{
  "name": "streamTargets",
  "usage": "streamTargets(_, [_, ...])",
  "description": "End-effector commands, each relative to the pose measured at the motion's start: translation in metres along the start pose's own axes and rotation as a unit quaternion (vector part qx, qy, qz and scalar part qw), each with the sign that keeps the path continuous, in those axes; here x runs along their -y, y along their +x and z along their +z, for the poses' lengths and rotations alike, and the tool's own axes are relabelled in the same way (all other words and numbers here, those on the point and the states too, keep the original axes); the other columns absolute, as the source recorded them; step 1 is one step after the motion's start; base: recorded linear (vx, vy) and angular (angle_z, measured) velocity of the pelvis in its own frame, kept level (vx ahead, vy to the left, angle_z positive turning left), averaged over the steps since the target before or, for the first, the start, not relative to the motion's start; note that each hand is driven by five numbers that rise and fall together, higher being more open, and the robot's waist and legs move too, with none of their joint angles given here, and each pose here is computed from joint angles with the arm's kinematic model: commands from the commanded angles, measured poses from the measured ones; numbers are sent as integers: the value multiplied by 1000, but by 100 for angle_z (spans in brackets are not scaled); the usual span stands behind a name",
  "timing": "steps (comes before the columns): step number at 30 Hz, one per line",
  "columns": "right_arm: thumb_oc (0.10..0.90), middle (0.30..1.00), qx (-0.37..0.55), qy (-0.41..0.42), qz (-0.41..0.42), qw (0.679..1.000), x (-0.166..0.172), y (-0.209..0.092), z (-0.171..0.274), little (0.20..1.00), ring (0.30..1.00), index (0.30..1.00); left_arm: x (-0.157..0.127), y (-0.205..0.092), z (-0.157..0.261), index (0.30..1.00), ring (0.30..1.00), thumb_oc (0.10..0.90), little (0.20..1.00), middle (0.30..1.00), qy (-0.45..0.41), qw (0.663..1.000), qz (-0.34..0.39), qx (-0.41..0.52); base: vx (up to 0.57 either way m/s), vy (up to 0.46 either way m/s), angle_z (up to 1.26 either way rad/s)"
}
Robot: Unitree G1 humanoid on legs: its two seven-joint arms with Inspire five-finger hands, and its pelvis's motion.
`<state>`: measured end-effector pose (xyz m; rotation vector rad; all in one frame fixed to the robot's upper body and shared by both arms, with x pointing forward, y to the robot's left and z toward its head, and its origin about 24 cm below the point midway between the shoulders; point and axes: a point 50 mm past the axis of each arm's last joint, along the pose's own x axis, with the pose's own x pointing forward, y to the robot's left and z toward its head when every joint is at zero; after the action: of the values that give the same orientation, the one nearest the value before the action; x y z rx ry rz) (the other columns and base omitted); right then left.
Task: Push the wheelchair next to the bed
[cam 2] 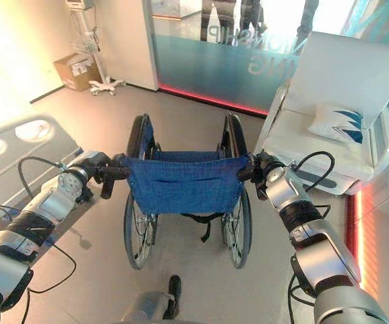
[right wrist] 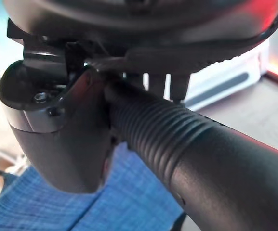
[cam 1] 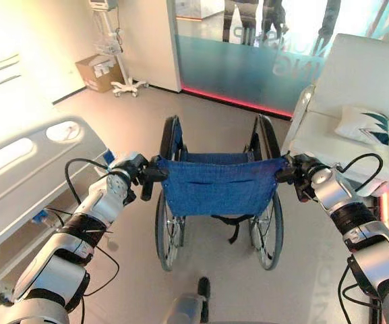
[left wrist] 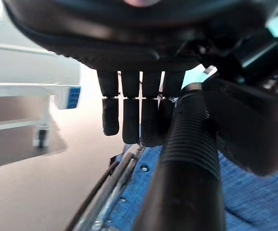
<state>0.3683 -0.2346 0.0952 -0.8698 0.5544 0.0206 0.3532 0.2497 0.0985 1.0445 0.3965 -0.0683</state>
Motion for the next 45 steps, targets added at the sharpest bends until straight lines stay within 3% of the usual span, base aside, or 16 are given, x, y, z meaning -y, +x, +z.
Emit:
streamTargets(1, [400, 300, 70, -147, 29, 986, -29, -1, 2, 300, 300, 300, 29, -5, -32, 300, 300, 400, 300, 300, 21, 999, -37, -24, 409, 186, -33])
streamTargets(11, [400, 300, 78, -146, 19, 986, -29, -3, 1, 300, 300, 300, 36, -7, -34, 300, 300, 400, 300, 300, 46, 998, -33, -30, 422, 20, -3])
streamTargets(22, [400, 300, 66, -223, -26, 972, 42, -19, 21, 300, 300, 300, 27, -9, -5, 300, 300, 400, 300, 300, 93, 988, -122, 35, 520, -291, 78])
streamTargets(34, [400, 300, 69, -350, -42, 933, 64, -30, 32, 300, 300, 300, 33, -12, 0, 300, 300, 400, 300, 300, 112, 977, -173, 57, 391, -316, 57])
streamTargets(45, [400, 300, 78, -334, -56, 938, 64, -25, 42, 300, 300, 300, 32, -15, -2, 300, 300, 400, 300, 300, 89, 982, -158, 61, 446, -123, 3])
